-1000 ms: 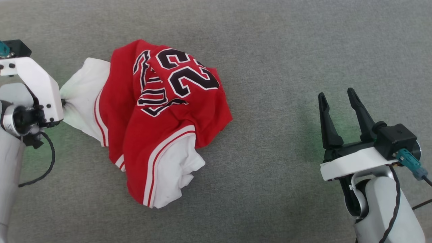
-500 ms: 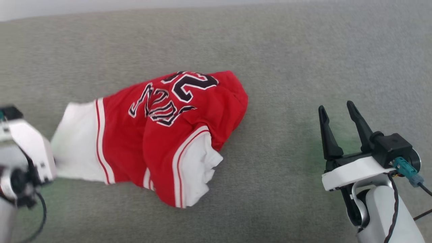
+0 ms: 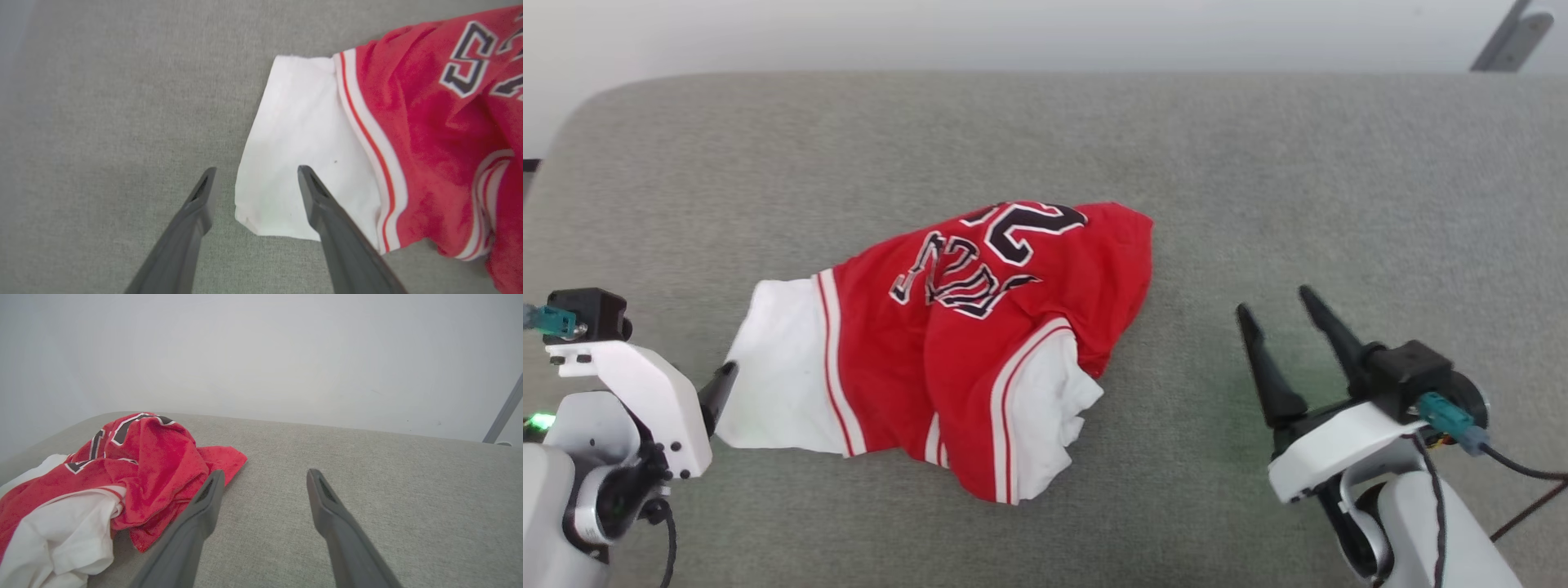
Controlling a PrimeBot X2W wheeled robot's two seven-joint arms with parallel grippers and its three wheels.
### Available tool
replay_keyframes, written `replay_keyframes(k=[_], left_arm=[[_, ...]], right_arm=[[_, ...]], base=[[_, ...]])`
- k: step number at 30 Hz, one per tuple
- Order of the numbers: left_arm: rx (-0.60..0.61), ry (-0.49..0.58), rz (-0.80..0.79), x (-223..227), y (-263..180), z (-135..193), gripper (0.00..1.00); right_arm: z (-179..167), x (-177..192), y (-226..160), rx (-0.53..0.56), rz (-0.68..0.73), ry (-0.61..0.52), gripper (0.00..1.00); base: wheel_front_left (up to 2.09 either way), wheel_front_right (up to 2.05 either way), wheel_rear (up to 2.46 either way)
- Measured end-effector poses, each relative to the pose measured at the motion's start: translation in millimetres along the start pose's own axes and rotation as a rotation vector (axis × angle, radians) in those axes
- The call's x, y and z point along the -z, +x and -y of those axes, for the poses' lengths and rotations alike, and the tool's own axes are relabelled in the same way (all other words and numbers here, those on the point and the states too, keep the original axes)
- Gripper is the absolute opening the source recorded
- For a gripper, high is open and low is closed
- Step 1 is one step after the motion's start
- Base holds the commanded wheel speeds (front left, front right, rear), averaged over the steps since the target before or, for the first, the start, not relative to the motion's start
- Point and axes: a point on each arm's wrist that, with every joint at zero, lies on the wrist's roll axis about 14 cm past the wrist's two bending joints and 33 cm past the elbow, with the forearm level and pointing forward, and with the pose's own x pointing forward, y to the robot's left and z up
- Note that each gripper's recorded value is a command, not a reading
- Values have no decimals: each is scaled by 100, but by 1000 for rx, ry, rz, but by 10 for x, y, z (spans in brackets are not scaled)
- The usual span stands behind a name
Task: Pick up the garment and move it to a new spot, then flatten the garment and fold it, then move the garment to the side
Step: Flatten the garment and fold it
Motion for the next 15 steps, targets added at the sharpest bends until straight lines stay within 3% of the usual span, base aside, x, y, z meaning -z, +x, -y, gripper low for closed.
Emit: replay_keyframes(k=[6,15], left_arm=[[44,27,262,-242,-306,74,100],[-11,19,582,-231,-815,12,100]], right_arm=[[-391,73,-11,-136,-83,-4,100],[-920,250,-62,-337,-266,-3,100]], base=[[0,0,0],[0,0,0]])
